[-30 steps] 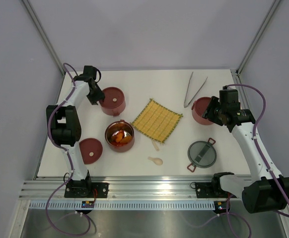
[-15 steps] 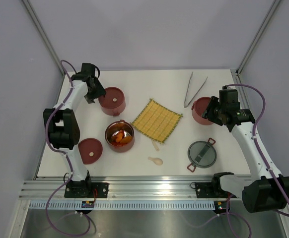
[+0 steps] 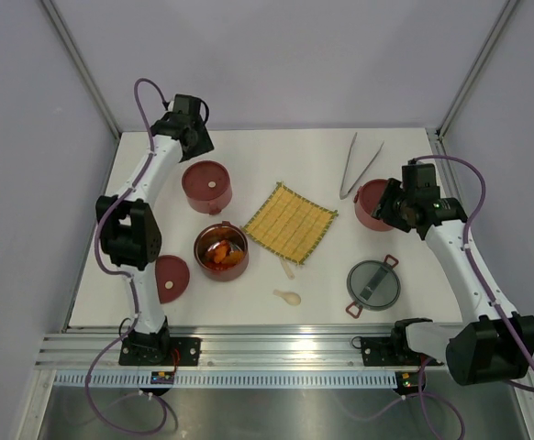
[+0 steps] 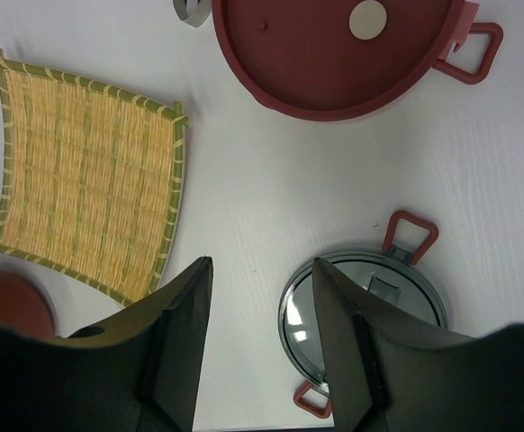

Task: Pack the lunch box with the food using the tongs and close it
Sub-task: Close the box lid on the packing box.

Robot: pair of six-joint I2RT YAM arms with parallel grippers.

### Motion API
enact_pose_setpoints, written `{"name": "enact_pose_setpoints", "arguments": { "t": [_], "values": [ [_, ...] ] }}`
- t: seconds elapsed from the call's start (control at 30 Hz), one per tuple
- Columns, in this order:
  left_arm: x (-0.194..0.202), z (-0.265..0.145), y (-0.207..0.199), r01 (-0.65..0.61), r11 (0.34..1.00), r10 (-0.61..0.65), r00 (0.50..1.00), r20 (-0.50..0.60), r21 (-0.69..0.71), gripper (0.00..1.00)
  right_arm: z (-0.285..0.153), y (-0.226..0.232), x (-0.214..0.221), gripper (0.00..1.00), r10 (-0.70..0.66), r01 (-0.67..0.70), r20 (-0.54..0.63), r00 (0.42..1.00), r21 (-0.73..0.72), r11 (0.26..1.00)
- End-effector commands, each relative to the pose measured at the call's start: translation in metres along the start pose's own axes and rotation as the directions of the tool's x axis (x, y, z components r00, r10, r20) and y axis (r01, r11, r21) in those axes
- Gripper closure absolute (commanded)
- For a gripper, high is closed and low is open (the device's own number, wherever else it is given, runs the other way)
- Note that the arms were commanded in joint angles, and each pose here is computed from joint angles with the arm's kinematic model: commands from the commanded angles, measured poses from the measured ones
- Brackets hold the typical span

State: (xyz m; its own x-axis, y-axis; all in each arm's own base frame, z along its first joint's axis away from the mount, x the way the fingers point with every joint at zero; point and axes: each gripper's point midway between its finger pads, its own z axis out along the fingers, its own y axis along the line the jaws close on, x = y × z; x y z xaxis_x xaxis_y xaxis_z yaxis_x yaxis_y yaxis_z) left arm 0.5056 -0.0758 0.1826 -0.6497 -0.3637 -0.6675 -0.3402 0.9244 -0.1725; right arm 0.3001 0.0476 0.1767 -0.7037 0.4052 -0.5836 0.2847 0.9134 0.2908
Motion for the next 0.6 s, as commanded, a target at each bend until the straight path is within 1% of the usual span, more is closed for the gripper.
{"name": "enact_pose_setpoints", "arguments": {
  "t": [0.0, 0.1, 0.13, 0.23, 0.33, 0.47, 0.5, 0.57],
  "values": [
    [0.01, 0.039, 0.014, -0.046, 0.994, 0.041, 0.998, -0.05, -0.095, 0.42, -0.003, 0.007, -0.012, 0.44, -0.009, 0.009, 0.03, 1.0, -0.014, 1.0],
    [0.024, 0.052, 0.014, -0.056, 0.993, 0.045, 0.993, -0.106, -0.102, 0.43, -0.002, 0.004, -0.011, 0.44, -0.007, 0.008, 0.032, 0.999, -0.001, 1.0],
    [0.035, 0.06, 0.016, -0.064, 0.992, 0.048, 0.988, -0.144, -0.109, 0.43, -0.001, 0.004, -0.011, 0.44, -0.009, 0.009, 0.033, 0.999, 0.002, 1.0],
    [0.051, 0.067, 0.021, -0.085, 0.988, 0.059, 0.978, -0.198, -0.126, 0.43, 0.001, 0.005, -0.011, 0.44, -0.007, 0.007, 0.027, 1.0, -0.003, 1.0],
    [0.051, 0.063, 0.022, -0.098, 0.988, 0.072, 0.976, -0.203, -0.122, 0.43, 0.002, 0.009, -0.012, 0.44, -0.006, 0.006, 0.025, 1.0, -0.016, 1.0],
    [0.023, 0.034, 0.01, -0.079, 0.994, 0.069, 0.989, -0.129, -0.074, 0.43, 0.0, 0.01, -0.015, 0.45, -0.006, 0.006, 0.032, 0.999, -0.02, 1.0],
    [0.008, 0.016, 0.007, -0.072, 0.996, 0.068, 0.994, -0.082, -0.053, 0.43, -0.001, 0.01, -0.015, 0.44, -0.004, 0.005, 0.035, 0.999, -0.02, 1.0],
    [-0.008, 0.002, 0.002, -0.064, 0.998, 0.063, 0.998, -0.024, -0.028, 0.43, -0.004, 0.011, -0.017, 0.44, -0.002, 0.003, 0.046, 0.999, -0.026, 1.0]
  ]
}}
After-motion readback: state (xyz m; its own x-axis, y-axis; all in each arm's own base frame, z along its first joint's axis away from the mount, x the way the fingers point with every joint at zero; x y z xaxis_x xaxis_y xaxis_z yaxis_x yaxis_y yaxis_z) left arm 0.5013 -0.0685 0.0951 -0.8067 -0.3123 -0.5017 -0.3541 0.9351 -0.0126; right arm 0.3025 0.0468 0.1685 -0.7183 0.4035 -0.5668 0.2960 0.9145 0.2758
